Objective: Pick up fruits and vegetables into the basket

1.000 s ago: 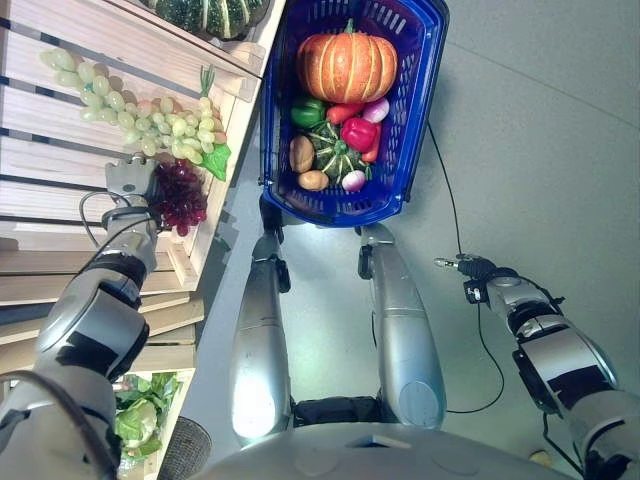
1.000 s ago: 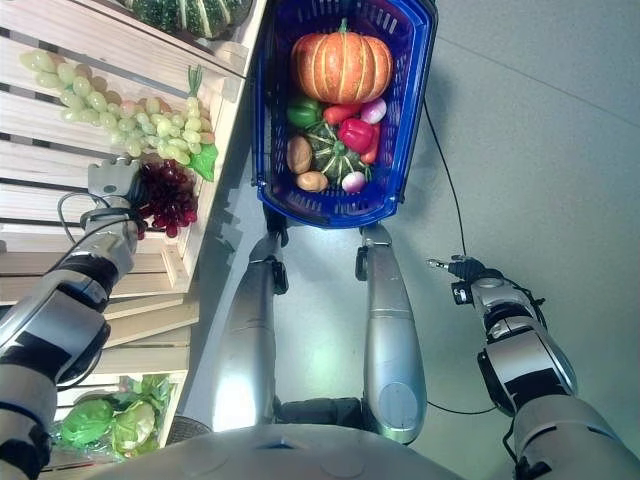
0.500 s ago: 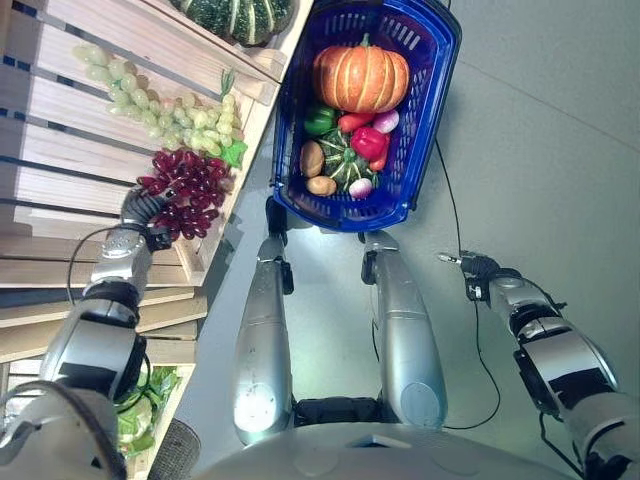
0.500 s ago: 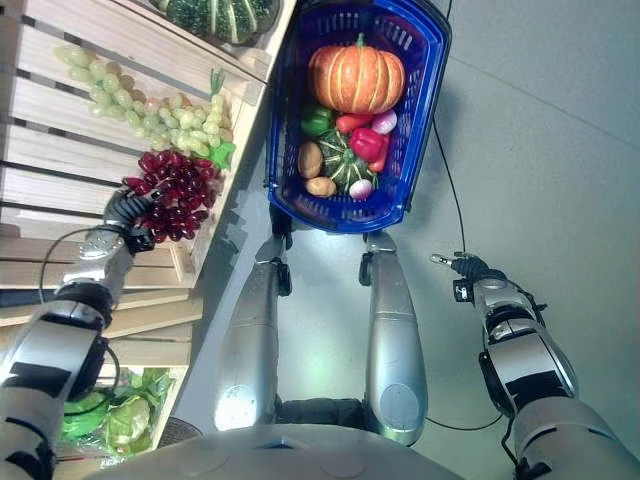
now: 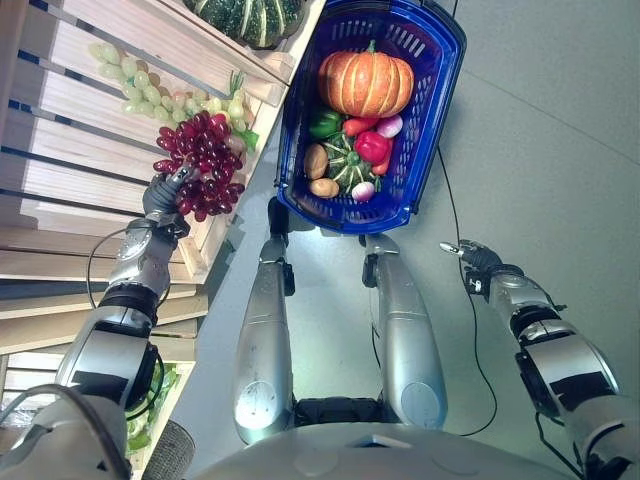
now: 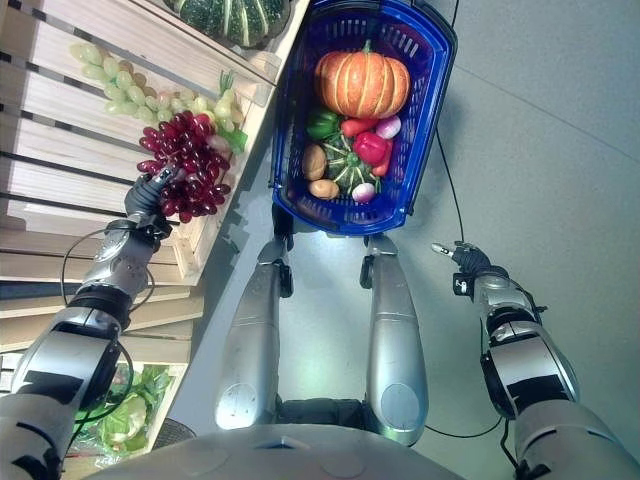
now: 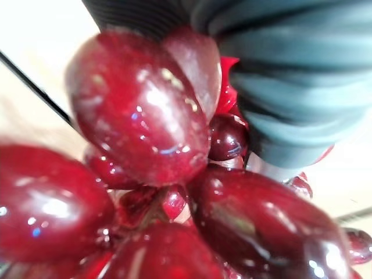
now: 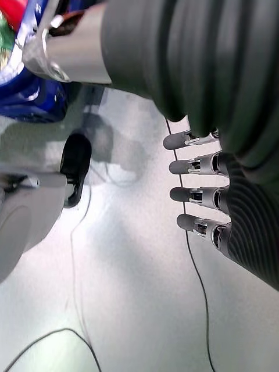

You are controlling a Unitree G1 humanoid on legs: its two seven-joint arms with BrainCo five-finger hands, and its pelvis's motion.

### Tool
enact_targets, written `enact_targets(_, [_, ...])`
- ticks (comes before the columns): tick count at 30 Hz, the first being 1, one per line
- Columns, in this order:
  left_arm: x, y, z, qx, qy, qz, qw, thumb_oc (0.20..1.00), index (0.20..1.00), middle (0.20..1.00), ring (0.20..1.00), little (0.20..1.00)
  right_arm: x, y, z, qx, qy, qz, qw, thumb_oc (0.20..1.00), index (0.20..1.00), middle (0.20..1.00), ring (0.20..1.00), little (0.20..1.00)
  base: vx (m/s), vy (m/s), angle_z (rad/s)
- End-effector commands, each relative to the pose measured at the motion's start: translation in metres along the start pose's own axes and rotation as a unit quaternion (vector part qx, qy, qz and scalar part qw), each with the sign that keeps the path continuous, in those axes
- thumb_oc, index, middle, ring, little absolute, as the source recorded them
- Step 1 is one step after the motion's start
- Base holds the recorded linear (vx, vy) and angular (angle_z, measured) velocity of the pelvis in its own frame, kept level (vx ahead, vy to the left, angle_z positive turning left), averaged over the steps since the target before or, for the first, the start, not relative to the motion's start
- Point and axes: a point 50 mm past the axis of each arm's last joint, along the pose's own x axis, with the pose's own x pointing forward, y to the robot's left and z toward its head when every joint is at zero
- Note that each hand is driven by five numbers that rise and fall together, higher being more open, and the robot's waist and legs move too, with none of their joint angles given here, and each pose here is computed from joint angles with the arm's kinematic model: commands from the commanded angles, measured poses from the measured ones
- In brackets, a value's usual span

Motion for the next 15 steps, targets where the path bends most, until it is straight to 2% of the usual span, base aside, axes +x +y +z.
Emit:
enact_targets(1, [-0.002,-0.006,0.028,-0.036,-0.105,-0.047,0.993,0.2,0.2,0.2,0.2,0.2,-0.007,-0.017,-0.015,0.043,-0.029,-0.034,0.998,1.0,1.0,1.0,1.0,1.0,0.01,-0.01,0.06])
enact_targets(7, [-0.015,-0.025,0.029,-0.037,-0.161,-0.121,0.979,0.2,0.2,0.2,0.2,0.2,-0.02,0.011,0.023,0.143,-0.196,0.017,0.97,1.0,1.0,1.0,1.0,1.0,0.0,-0.002,0.01])
enact_targets(15, [-0.022,-0.044,0.04,-0.039,-0.215,-0.196,0.956,0.2,0.2,0.2,0.2,0.2,-0.048,0.034,0.067,0.178,-0.348,0.084,0.917,1.0,1.0,1.0,1.0,1.0,0.0,0.0,0.0])
